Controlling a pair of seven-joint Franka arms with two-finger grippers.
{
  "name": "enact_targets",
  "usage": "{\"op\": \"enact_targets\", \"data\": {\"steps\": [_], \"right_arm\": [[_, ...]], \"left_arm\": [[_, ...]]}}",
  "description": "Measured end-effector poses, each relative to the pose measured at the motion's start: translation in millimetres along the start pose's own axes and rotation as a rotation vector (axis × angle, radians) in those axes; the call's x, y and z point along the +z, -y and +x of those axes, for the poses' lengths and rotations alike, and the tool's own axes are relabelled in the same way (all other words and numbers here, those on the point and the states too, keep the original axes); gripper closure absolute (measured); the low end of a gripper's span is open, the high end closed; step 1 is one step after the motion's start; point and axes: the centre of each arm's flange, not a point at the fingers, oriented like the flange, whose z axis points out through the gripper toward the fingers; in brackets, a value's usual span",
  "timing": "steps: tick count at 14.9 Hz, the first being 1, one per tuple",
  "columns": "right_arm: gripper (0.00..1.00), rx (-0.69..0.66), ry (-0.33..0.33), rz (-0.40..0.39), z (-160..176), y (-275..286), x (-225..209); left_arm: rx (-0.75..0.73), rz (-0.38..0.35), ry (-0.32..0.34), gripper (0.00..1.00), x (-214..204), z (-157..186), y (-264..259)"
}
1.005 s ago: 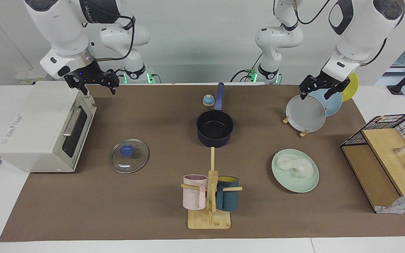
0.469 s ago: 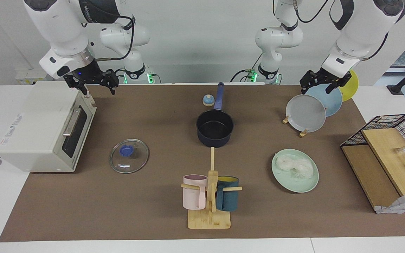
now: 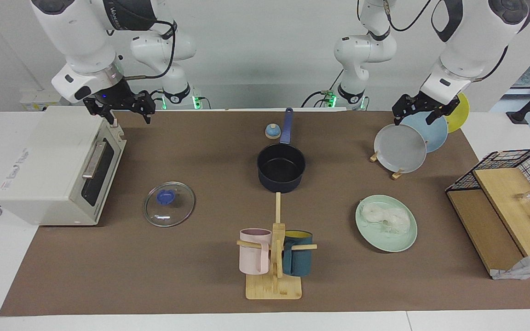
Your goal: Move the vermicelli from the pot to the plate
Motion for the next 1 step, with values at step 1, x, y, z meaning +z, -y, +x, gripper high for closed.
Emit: {"op": "enact_targets", "data": {"steps": [1], "right_arm": [[0.00, 0.000, 0.000, 0.000, 0.0, -0.1, 0.0]], "left_arm": [[0.000, 0.000, -0.002, 0.00, -0.5, 0.1, -0.1]]}}
